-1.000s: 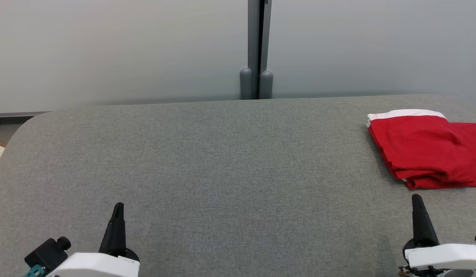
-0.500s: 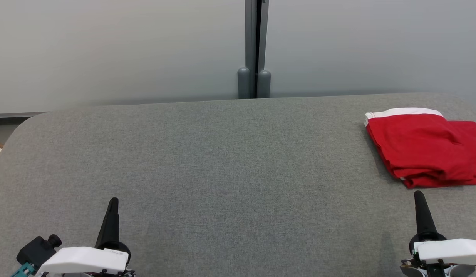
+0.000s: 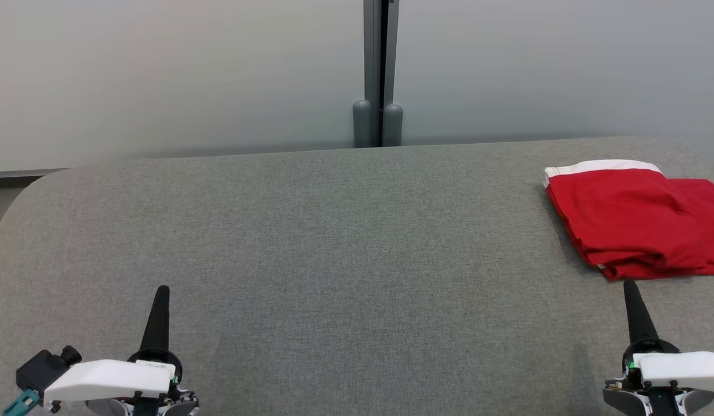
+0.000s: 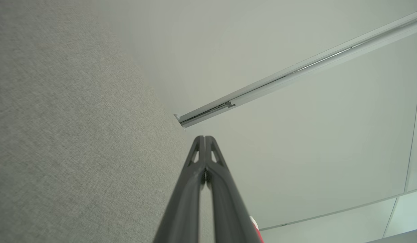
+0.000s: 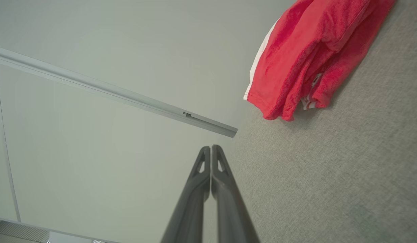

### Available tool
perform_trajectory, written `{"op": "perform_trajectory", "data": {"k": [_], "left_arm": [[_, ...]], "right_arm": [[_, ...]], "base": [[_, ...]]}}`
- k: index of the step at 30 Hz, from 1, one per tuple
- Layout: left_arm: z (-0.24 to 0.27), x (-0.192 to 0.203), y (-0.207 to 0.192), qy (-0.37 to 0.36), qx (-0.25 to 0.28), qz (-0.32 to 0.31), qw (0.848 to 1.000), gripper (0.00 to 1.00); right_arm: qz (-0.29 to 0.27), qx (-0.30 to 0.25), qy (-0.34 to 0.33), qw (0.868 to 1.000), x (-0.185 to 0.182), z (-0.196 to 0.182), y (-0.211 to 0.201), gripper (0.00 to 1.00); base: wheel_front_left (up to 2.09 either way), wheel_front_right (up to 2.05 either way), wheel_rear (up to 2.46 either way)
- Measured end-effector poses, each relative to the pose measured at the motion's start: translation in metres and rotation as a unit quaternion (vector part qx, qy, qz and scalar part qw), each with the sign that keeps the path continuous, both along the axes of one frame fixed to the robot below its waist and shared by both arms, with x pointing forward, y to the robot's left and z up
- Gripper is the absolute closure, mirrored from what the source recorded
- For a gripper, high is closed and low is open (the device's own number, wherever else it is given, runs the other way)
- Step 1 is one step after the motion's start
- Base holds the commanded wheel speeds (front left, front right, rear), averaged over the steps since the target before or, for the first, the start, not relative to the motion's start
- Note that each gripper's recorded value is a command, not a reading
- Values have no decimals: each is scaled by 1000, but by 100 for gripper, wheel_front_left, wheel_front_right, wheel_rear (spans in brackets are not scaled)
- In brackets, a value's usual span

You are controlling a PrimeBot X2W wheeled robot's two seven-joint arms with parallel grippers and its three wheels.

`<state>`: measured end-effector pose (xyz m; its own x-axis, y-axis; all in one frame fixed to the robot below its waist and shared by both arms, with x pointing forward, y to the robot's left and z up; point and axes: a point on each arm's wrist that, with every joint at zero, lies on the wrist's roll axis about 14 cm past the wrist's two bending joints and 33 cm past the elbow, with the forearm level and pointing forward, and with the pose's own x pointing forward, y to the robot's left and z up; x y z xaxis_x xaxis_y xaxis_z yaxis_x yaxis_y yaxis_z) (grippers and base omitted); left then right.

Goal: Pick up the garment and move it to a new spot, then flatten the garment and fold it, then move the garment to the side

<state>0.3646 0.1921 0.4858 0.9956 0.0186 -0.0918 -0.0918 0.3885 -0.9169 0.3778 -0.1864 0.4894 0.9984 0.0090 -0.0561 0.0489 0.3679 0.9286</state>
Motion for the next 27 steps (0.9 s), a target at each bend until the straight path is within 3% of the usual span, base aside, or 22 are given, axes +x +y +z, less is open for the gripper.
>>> {"op": "perform_trajectory", "data": {"k": [27], "left_arm": [[10, 14, 4, -21, -122, 1, 992, 100]], "right_arm": [[-7, 114, -11, 993, 7, 9, -8, 100]], "base": [[0, 0, 0]]}}
